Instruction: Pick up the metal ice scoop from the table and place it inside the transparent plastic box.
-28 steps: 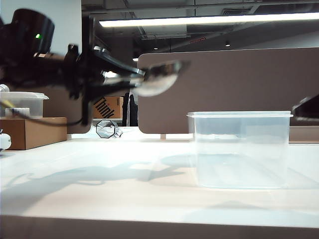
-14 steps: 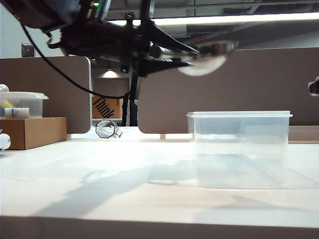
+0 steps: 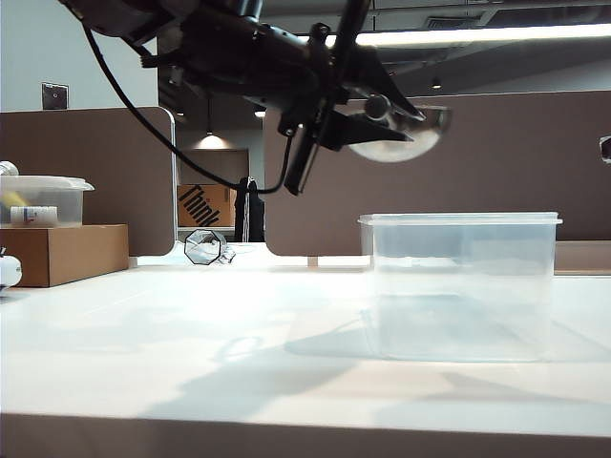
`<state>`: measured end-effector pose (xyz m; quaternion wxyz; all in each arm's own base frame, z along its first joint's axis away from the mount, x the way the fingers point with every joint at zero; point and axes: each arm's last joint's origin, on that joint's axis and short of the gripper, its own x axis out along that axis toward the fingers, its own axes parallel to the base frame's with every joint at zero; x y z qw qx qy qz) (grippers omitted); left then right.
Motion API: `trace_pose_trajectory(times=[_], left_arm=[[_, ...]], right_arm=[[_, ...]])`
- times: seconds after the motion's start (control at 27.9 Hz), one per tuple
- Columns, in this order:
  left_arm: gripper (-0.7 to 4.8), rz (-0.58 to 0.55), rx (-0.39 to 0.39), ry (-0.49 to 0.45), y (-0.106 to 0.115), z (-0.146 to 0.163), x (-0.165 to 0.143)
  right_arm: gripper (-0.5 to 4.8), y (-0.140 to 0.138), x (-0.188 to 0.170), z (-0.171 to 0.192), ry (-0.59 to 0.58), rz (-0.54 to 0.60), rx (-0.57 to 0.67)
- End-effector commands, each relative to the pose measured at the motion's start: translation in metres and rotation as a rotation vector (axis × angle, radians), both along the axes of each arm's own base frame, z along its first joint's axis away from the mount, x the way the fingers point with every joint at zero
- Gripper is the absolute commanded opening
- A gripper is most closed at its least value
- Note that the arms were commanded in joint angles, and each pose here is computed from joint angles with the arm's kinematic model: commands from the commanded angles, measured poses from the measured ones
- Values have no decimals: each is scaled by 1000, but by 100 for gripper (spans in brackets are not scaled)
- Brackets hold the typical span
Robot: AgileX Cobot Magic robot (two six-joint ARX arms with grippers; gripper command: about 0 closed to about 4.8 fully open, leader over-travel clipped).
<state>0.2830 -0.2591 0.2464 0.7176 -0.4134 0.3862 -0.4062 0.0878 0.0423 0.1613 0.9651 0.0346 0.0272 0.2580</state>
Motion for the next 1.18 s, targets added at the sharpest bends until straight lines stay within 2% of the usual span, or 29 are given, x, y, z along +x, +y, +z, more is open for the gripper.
trace_pose_trajectory(times=[0.04, 0.18, 0.36, 0.68, 0.93, 1.18], left_arm=[[-6, 38, -52, 83, -12, -9, 0], [-6, 45, -73, 216, -24, -29, -1], [-6, 47, -97, 214, -34, -35, -4], [-6, 102, -117, 260, -33, -35, -3], [-6, 108, -96, 318, -39, -39, -9], [-6, 98, -84, 338, -43, -41, -14]], right_arm=[[-1, -1, 0, 1, -13, -7, 3], [-1, -2, 1, 1, -13, -17, 3], [-1, -2, 1, 1, -12, -17, 3], [-1, -2, 1, 1, -13, -17, 3], [-1, -2, 1, 1, -13, -17, 3], [-1, -2, 1, 1, -12, -17, 3]])
